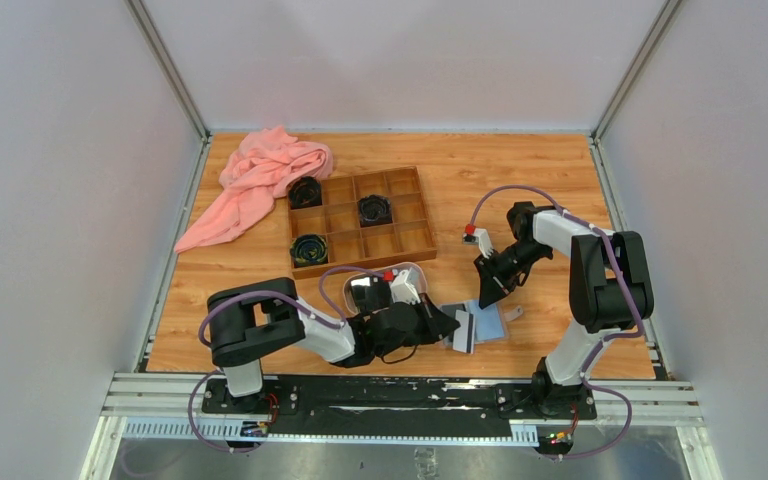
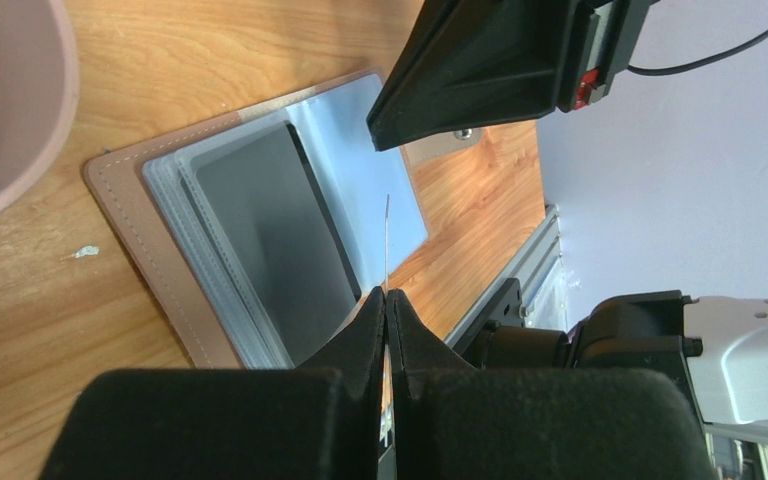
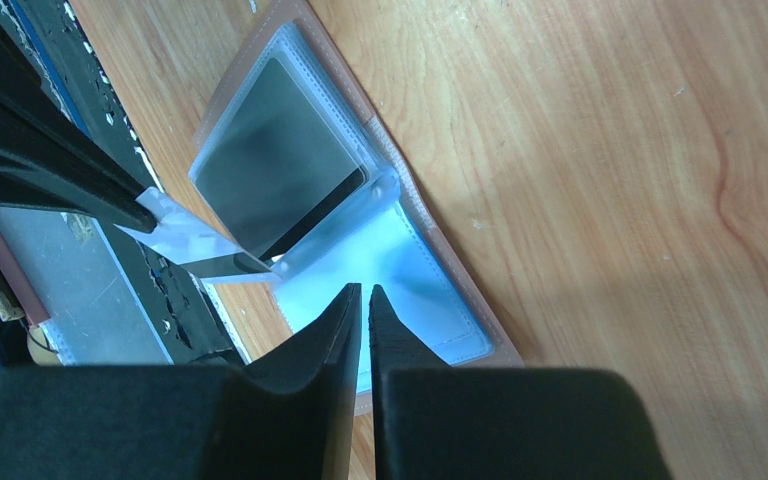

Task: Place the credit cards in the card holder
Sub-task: Insert the credit card into the card holder.

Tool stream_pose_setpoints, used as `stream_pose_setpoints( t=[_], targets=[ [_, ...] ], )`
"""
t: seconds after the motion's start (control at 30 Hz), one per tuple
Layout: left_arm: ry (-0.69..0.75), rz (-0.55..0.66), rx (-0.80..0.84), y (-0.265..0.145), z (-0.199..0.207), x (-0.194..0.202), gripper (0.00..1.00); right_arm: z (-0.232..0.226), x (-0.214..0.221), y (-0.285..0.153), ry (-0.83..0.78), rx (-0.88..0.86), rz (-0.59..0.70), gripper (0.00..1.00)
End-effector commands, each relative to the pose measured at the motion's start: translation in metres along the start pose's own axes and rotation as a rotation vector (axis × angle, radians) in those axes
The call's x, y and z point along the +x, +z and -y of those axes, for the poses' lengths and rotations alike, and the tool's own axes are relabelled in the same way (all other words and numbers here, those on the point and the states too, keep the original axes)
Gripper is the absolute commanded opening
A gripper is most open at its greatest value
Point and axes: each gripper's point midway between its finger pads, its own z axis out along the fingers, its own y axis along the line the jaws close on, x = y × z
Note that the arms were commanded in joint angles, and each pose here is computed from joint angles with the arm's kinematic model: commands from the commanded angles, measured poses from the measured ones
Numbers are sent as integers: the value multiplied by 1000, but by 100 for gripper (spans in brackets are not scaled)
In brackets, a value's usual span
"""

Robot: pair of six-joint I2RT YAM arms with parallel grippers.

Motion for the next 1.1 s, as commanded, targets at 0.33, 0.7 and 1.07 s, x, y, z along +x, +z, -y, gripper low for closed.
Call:
stream_pose_setpoints(
  t=[0.33,0.7,1.07],
  targets=[
    [-25,-10,-43,4,-11,1,0,-10,6,4,-7,-32,-25,11],
    [-32,-13,-45,1,-12,0,0,-9,6,4,-5,-32,-26,11],
    [-34,-24,-45,0,-14,2,0,-9,7,4,-5,-32,-27,11]
  ],
)
